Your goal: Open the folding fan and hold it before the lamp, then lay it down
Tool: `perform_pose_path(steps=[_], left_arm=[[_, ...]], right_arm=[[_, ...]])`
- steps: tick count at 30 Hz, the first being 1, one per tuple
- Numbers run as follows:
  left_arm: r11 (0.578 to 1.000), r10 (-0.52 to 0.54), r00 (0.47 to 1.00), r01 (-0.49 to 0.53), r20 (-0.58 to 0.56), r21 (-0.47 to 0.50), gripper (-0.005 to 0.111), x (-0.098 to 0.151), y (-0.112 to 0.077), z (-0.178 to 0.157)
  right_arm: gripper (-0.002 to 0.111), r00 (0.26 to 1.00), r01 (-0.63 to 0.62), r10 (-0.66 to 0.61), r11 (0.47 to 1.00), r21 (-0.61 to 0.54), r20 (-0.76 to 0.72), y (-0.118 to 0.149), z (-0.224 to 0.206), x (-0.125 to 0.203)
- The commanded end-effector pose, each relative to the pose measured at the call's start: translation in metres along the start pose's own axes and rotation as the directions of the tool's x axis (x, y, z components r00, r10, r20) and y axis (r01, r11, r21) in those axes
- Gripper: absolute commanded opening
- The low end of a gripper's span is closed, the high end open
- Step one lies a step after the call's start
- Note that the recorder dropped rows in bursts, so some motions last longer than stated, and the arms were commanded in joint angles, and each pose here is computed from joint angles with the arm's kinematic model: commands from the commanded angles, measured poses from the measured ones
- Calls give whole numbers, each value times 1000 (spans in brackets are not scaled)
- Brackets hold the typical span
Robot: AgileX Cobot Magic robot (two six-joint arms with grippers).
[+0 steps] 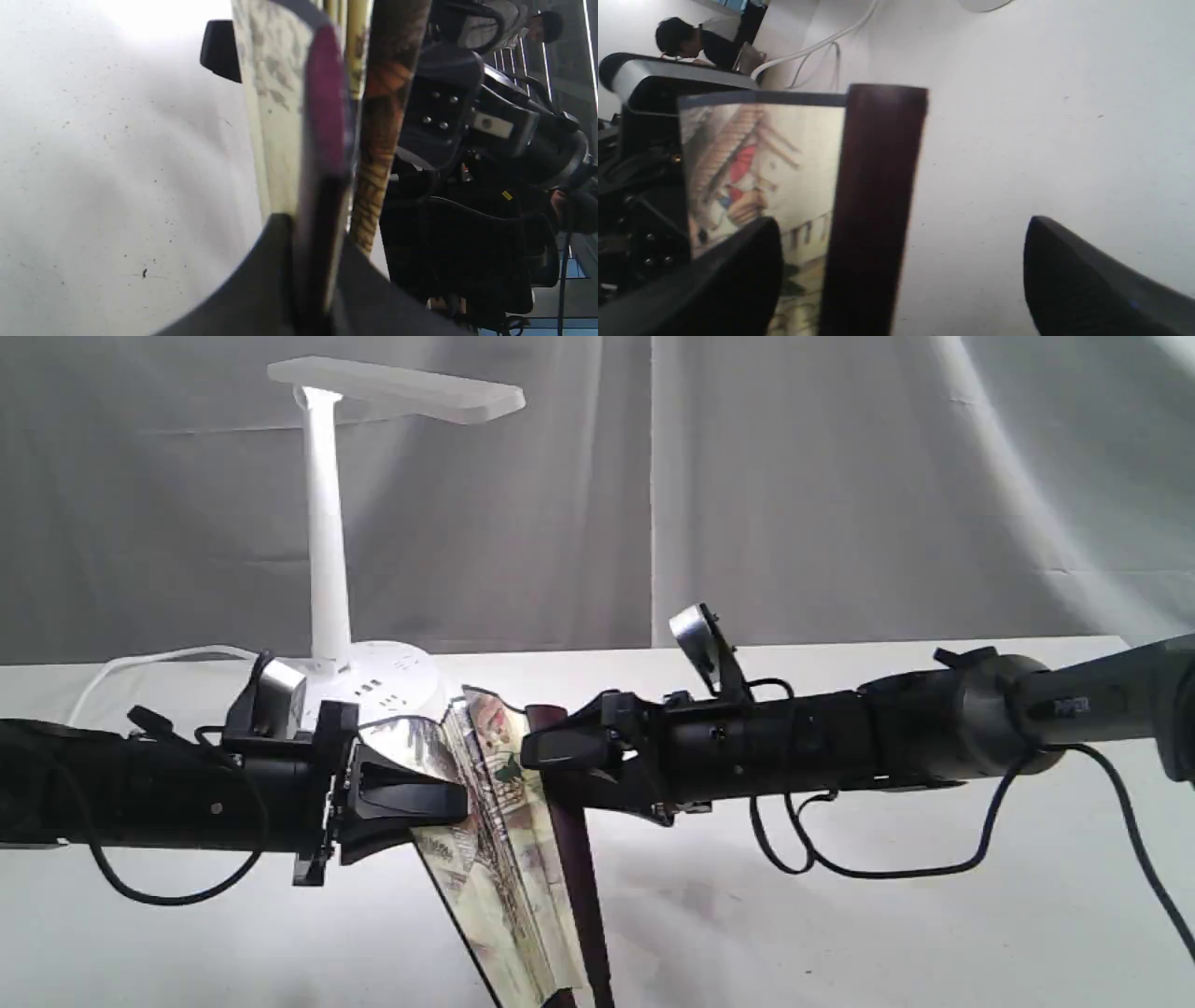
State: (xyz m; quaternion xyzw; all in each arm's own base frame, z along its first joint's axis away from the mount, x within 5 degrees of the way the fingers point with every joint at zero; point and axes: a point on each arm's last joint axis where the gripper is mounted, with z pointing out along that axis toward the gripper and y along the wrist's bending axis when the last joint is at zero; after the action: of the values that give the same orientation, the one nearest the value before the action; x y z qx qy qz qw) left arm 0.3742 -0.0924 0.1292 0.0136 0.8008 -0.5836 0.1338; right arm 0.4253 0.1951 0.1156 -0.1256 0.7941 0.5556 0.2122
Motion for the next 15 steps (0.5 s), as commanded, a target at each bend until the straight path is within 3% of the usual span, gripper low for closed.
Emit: perform_pose_path(steps=[1,10,15], left_arm=[[1000,20,1000,-20,2,19,0,-1,-7,0],[1000,20,1000,-20,2,19,0,-1,-7,0],[1000,19,1000,-19,4,20,0,-1,-7,0]], right_arm=[[69,1000,20,-20,998,-58,7,11,0,-3],[39,1000,27,-28,997,-70,-10,12,0,-2],[35,999,34,-36,997,-65,-26,11,0,0]])
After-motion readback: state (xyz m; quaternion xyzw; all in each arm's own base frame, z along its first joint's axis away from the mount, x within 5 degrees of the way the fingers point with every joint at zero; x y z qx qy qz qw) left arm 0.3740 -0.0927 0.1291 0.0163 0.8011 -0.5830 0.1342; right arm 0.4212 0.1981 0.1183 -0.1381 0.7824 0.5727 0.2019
